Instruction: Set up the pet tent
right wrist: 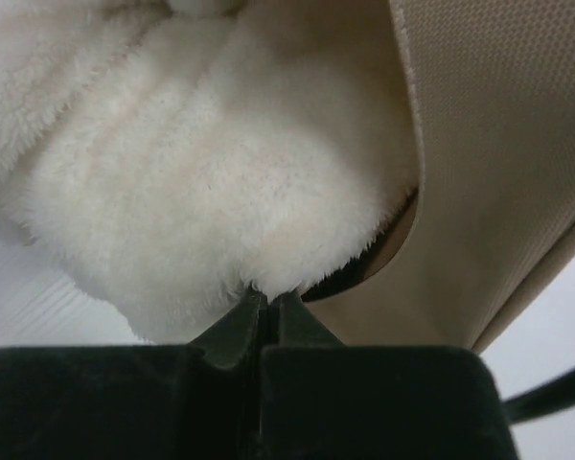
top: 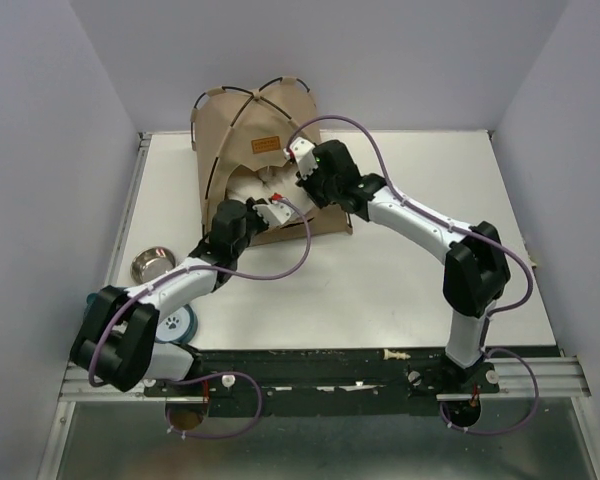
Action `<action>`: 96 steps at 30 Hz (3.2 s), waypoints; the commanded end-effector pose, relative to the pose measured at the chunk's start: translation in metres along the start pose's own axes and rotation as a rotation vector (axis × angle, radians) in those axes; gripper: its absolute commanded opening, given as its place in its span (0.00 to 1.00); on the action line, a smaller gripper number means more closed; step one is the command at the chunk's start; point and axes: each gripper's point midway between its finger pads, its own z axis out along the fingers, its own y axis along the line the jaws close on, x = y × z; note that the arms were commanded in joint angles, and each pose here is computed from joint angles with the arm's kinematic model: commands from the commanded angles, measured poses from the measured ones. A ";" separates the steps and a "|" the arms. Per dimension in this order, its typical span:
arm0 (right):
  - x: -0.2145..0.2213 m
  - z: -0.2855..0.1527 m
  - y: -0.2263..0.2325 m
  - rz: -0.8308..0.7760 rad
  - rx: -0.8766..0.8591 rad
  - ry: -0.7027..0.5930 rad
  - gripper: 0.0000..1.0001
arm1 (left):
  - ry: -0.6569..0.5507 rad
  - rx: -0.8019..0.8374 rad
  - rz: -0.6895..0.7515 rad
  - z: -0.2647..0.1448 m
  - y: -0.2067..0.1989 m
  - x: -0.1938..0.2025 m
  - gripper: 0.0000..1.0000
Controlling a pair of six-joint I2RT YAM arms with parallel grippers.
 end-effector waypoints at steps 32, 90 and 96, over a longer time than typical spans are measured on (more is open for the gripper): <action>0.027 -0.034 0.074 -0.205 -0.281 0.033 0.55 | -0.201 0.299 -0.674 -0.131 0.031 -0.088 0.97; 0.055 -0.122 0.063 -0.183 -0.452 0.129 1.00 | 1.084 0.356 -0.469 -0.146 0.093 0.325 0.71; 0.058 -0.121 0.066 -0.186 -0.467 0.132 1.00 | 0.996 0.466 -0.554 -0.131 0.096 0.294 0.11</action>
